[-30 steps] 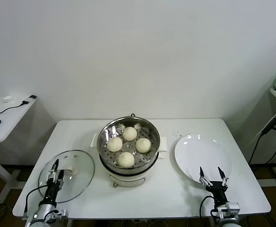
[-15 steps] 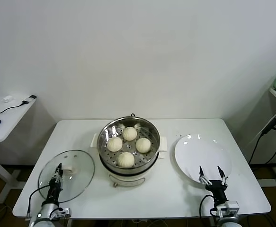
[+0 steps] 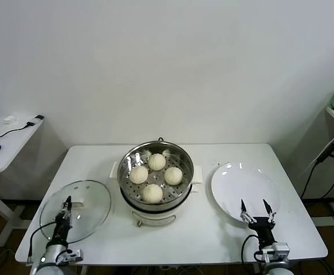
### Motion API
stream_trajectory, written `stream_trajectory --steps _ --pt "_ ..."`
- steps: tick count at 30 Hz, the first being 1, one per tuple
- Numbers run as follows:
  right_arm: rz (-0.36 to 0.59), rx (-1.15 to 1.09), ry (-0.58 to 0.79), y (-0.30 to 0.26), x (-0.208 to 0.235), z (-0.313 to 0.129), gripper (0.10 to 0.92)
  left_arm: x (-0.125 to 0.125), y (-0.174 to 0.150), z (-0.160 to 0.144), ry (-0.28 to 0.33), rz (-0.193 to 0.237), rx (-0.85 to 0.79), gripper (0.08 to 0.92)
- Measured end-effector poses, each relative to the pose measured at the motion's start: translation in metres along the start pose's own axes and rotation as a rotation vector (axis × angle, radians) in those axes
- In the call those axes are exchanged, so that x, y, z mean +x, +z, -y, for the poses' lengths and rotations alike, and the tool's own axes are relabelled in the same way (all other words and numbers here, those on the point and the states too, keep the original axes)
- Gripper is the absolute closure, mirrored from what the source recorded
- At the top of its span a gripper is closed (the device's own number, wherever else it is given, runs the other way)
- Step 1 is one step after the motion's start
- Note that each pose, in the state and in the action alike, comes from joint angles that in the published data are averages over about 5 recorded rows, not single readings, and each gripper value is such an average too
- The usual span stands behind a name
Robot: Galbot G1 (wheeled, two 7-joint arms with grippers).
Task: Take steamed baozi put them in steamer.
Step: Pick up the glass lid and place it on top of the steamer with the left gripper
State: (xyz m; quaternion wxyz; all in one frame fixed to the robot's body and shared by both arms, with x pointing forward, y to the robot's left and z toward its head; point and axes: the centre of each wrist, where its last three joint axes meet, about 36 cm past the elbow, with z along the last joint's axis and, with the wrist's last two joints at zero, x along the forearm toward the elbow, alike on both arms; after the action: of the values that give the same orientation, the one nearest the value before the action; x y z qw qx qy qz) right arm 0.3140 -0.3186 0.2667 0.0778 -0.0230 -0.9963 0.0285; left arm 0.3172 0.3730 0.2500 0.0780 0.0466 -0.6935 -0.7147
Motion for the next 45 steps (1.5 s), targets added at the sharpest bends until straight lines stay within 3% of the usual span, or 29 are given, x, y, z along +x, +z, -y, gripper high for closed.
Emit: stream_trajectory --steps 11,21,28,38,45 --pt "-0.003 0.036 0.023 -0.01 -0.001 -0.002 0.2 -0.002 0.01 -0.097 -0.018 -0.028 0.047 0.867" --pt "0.012 0.059 0.017 -0.014 0.001 -0.004 0.2 -0.007 -0.048 -0.182 -0.071 -0.006 0.119 0.867" --pt "0.034 0.067 0.009 -0.011 0.002 -0.002 0.2 -0.001 -0.117 -0.2 -0.067 0.036 0.148 0.867" --pt "0.063 0.066 0.011 0.001 0.007 -0.001 0.2 0.01 -0.221 -0.204 -0.063 0.085 0.207 0.867" --pt "0.082 0.066 0.021 0.006 0.011 0.002 0.2 0.009 -0.277 -0.203 -0.062 0.112 0.226 0.867"
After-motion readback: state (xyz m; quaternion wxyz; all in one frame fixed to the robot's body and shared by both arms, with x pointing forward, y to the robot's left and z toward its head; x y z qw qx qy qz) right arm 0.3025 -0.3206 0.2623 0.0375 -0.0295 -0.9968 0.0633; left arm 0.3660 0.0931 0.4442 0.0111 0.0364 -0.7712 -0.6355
